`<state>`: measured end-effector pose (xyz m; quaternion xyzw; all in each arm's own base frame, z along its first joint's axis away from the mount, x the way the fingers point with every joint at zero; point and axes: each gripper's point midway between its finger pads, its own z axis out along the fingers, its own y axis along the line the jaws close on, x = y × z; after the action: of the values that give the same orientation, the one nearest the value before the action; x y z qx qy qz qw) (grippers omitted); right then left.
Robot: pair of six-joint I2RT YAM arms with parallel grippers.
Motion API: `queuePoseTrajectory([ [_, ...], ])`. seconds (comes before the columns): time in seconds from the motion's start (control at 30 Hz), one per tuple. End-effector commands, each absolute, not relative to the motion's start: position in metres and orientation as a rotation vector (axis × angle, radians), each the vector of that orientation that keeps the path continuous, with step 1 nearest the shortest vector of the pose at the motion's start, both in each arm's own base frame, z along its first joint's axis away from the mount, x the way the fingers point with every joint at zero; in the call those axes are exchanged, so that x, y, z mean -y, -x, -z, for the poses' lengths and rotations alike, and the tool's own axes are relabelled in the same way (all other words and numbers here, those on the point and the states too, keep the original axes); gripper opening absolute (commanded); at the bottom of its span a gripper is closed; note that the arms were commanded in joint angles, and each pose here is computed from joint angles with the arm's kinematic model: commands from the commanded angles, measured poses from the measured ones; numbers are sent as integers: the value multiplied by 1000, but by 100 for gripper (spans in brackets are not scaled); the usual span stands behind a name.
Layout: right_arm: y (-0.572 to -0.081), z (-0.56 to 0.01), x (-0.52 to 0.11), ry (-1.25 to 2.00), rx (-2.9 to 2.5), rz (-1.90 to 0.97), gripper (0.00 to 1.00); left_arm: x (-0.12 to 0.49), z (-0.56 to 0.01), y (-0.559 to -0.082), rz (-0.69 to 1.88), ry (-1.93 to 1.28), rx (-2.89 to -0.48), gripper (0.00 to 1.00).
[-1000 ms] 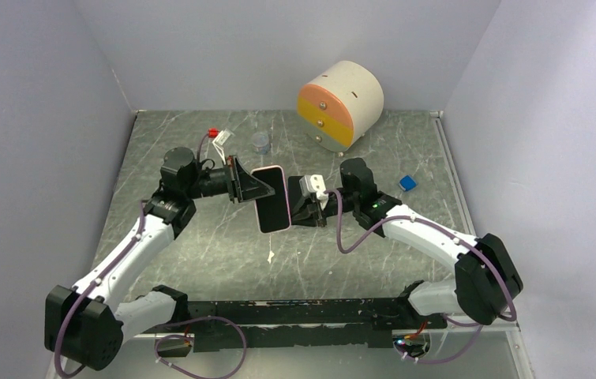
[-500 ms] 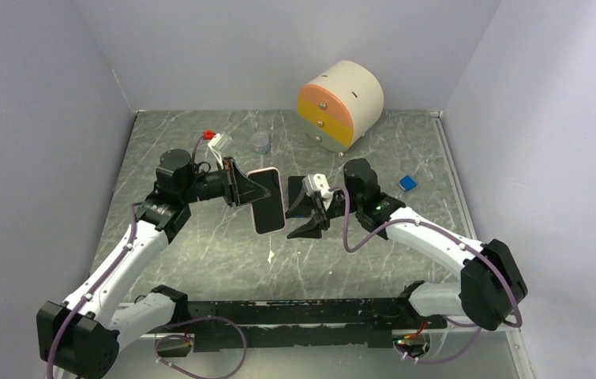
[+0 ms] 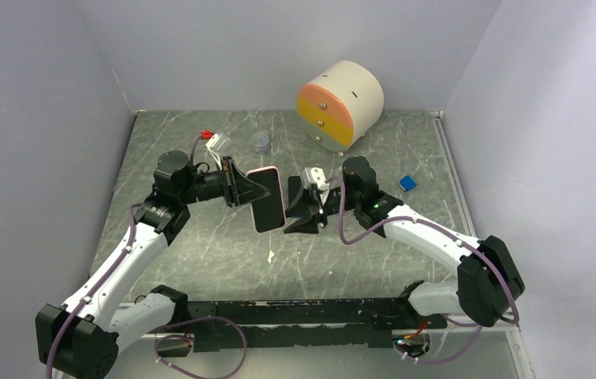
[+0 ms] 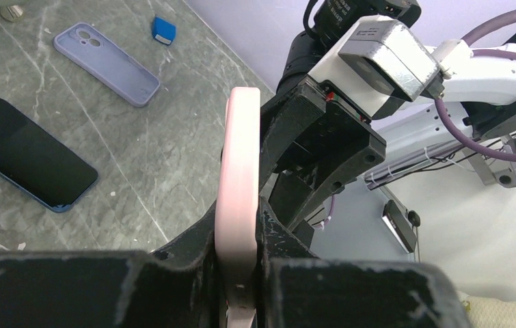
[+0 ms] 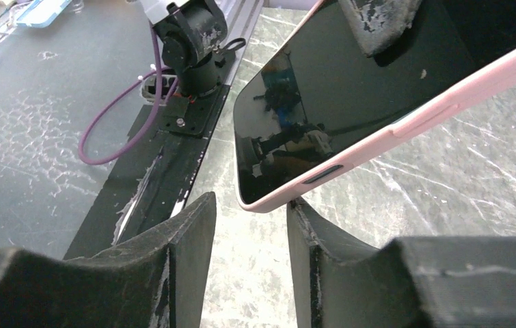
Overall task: Take the phone out of the phone case
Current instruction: Remove the phone case from the phone.
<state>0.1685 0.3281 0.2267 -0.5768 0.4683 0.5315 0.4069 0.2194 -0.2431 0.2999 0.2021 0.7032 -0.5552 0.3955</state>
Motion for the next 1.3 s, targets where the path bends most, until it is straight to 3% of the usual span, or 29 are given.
queuePoseTrajectory([
  [0.0, -170, -256, -337, 1455, -1064, -1333, 43, 243, -329, -213, 1390, -578, -1638, 3],
  [0.37, -172, -249, -339, 1476, -1057, -1331, 38, 248, -336, -205, 1470, -608, -1596, 3],
  [0.6, -167, -242, -335, 1529, -1013, -1306, 13, 249, -333, -206, 1493, -585, -1639, 3],
  [0.77, -165, -238, -331, 1576, -920, -1223, 3, 251, -331, -208, 1533, -563, -1673, 2],
  [1.27, -180, -248, -334, 1656, -792, -1055, 2, 258, -326, -211, 1636, -530, -1720, 3],
])
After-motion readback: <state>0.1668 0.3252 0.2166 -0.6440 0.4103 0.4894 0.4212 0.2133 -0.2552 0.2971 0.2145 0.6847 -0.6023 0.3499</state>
